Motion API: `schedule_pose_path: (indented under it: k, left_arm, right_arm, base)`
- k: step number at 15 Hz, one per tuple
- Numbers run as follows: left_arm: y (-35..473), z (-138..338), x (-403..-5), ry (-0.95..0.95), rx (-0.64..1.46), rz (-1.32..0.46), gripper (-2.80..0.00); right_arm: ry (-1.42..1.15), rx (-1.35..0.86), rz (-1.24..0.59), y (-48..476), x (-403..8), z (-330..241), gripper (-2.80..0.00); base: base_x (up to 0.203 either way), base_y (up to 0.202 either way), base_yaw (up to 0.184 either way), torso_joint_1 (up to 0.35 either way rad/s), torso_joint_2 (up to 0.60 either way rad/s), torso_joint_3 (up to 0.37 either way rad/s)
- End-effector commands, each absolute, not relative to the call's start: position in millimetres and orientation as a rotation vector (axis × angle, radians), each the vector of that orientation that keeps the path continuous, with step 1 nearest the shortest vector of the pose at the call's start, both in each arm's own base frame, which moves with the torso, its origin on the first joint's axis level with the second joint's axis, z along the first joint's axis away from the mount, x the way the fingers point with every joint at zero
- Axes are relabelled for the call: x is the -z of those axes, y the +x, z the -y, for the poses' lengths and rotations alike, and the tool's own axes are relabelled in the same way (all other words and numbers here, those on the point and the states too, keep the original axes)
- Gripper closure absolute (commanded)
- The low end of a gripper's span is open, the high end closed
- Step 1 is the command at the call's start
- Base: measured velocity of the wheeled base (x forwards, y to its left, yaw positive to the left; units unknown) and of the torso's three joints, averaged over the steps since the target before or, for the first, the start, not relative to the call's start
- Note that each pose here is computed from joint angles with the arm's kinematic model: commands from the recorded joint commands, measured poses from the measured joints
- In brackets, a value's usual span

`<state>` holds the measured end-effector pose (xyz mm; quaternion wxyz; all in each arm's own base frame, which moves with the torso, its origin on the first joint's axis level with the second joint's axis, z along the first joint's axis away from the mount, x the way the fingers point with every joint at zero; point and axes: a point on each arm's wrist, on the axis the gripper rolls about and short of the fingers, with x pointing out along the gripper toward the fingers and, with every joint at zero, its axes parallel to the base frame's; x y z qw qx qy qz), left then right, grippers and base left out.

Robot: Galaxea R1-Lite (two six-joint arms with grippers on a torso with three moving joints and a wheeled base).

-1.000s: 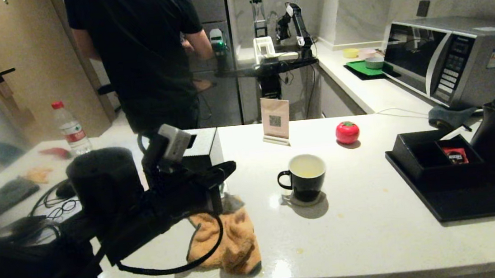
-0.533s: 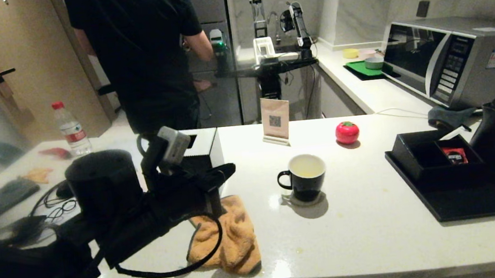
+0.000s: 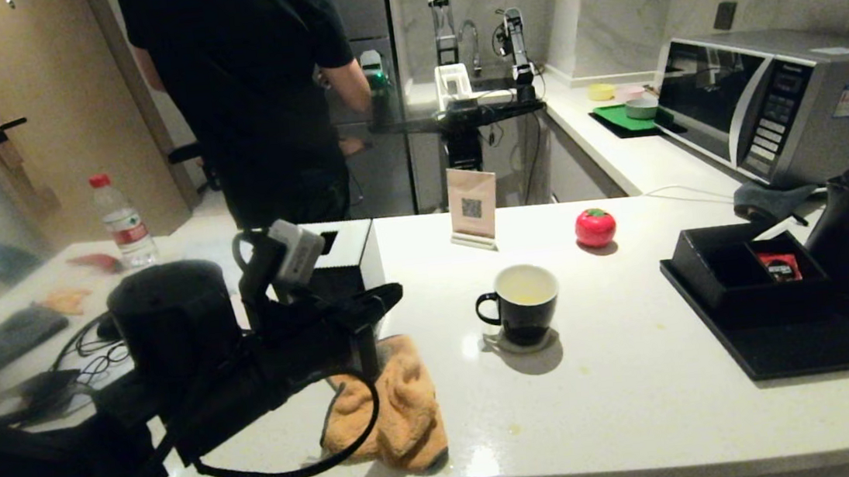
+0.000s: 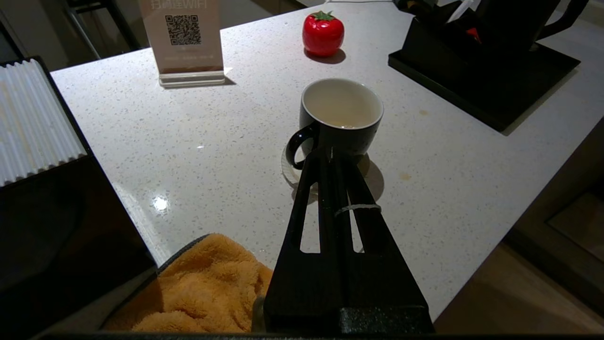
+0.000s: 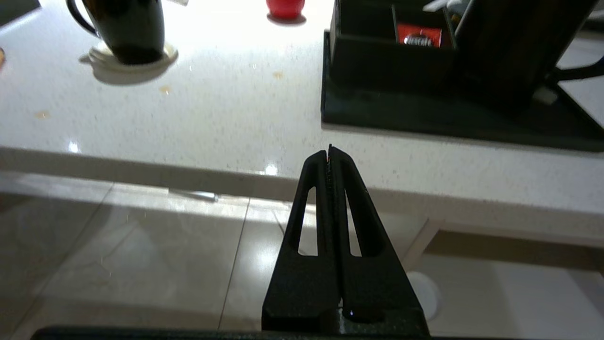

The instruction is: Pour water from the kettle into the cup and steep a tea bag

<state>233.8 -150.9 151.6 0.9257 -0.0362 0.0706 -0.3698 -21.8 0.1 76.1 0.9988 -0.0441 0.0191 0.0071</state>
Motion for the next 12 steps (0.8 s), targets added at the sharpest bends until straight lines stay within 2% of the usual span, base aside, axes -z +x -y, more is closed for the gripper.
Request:
schedule_pose_path:
  k: [1, 12]
  left_arm:
    - [235, 151, -150, -0.076, 0.759, -0.146, 0.0]
    - [255, 167, -162, -0.089, 0.778, -0.086, 0.0]
  right_arm:
    - [-0.084, -0.016, -0.004, -23, -76, 0, 0.0]
    - [-0.083, -0.015, 0.002, -23, -76, 0, 0.0]
  base:
    - [0.0, 0.0, 0.0, 0.0, 0.0, 0.0]
    - [0.0, 0.0, 0.0, 0.0, 0.0, 0.0]
